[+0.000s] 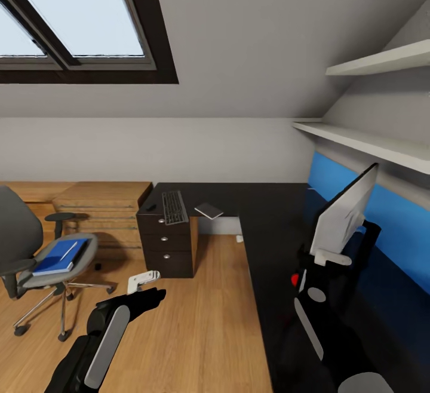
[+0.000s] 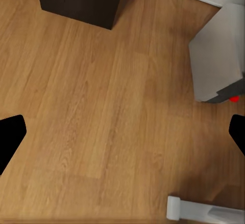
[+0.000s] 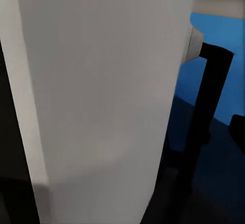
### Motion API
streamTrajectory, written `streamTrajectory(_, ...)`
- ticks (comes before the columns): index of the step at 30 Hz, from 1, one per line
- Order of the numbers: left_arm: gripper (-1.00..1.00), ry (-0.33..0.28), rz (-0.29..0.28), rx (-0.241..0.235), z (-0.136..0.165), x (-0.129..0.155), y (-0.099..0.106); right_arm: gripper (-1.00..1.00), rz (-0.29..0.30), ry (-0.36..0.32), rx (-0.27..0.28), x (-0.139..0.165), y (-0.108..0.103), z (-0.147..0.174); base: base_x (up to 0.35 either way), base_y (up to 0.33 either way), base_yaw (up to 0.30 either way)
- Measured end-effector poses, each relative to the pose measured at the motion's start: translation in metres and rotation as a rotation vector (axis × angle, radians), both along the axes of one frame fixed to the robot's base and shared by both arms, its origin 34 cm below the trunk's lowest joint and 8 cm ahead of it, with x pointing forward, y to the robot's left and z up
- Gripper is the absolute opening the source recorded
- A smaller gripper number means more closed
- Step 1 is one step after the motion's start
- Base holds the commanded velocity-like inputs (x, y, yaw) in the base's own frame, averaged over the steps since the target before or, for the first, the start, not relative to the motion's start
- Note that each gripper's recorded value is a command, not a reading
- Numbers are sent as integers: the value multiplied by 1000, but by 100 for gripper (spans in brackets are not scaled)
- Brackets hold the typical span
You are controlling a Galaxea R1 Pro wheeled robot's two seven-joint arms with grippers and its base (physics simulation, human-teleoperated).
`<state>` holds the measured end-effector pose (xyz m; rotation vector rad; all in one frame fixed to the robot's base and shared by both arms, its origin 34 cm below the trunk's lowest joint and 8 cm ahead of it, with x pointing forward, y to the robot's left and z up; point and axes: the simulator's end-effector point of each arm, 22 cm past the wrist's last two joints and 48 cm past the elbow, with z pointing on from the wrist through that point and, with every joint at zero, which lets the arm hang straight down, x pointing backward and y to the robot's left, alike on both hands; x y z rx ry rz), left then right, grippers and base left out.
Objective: In the bedroom, organize the workspace by keeping the computer under the desk, ensuring the monitor is on the desk, placing the keyboard on the desk next to the monitor, placing the mouse on the desk next to the keyboard, moving the folder from the swivel chair onto the desk next to the mouse, stacking the notebook on top of the folder with the pen on top of the notebook, and positioning the swivel chair next to the desk.
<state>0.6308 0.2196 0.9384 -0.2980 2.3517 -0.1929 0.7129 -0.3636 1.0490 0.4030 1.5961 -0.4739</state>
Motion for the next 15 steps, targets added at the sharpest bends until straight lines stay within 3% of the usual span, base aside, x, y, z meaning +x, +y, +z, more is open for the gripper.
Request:
streamTrajectory(3,100,0,0,0,0,0,0,100,0,0,0,0,0,0,-65,-14,0)
streamTrajectory(7,100,0,0,0,0,0,0,100,2,1,1,1,1,-1,-291,-40,0)
streamTrajectory(15,100,-6,2,0,2,1,0,100,2,0,1,0,1,0,-110,-263,0)
